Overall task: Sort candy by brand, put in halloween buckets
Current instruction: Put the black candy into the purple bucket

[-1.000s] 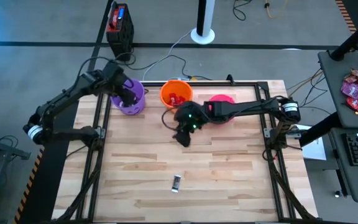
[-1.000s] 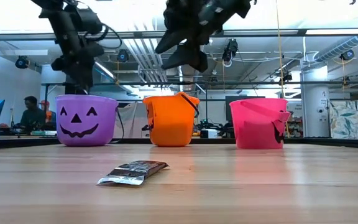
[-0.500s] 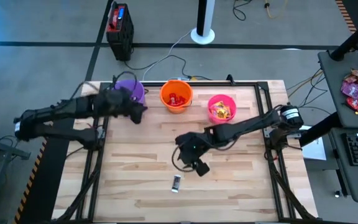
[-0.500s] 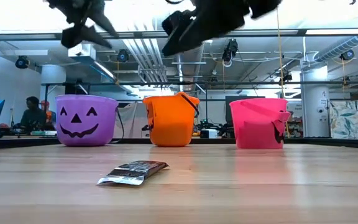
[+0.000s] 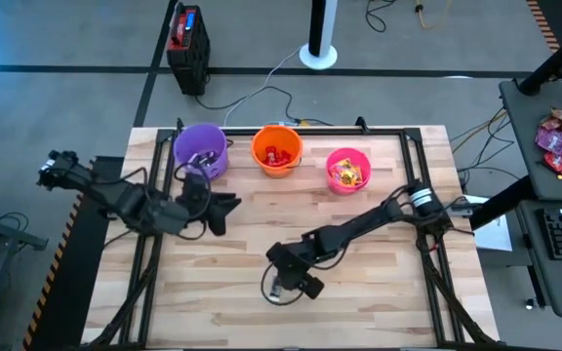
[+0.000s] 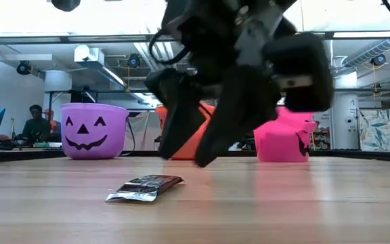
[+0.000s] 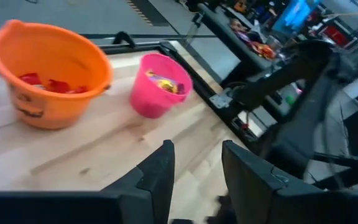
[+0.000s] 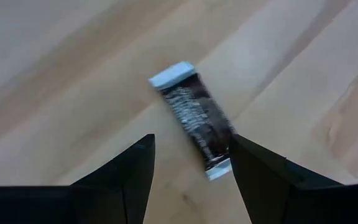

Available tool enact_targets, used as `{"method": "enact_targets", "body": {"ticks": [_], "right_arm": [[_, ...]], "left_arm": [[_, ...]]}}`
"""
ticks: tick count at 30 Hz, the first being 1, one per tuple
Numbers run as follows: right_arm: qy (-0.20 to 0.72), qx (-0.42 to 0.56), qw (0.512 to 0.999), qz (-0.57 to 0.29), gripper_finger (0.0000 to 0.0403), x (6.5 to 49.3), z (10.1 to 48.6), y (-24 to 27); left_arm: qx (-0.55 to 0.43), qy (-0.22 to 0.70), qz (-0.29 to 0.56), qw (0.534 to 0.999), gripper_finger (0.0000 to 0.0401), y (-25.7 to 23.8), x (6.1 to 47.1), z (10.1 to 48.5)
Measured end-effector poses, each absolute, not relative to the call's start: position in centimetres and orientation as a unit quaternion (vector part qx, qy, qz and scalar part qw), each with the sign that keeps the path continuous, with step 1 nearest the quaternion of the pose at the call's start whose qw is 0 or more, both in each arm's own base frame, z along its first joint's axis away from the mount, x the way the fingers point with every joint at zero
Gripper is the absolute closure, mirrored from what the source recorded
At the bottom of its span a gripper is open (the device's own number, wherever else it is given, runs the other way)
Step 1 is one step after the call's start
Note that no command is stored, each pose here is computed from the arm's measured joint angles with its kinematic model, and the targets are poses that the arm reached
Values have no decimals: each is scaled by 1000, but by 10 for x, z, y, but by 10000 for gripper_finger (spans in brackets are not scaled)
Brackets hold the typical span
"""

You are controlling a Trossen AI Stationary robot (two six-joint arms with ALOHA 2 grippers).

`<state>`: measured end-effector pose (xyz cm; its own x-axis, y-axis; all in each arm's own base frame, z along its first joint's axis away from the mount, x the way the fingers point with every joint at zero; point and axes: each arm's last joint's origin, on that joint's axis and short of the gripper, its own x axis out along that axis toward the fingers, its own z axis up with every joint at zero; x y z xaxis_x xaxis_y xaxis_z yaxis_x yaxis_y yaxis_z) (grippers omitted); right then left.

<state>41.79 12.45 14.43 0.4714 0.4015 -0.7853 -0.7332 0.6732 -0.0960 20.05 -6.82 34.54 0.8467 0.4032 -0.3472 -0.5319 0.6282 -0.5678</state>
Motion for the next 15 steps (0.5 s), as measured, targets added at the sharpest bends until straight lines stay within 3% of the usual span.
{"method": "enact_targets", "body": {"ticks": [10,15], "right_arm": [[399,-238,825,320,209,433,122,126],[407,-236,820,325,235,434,110,127]], "left_arm": [[-302,92,259,913,294,-92,236,373],[-250,113,279,920,295,-98,249,391]]}}
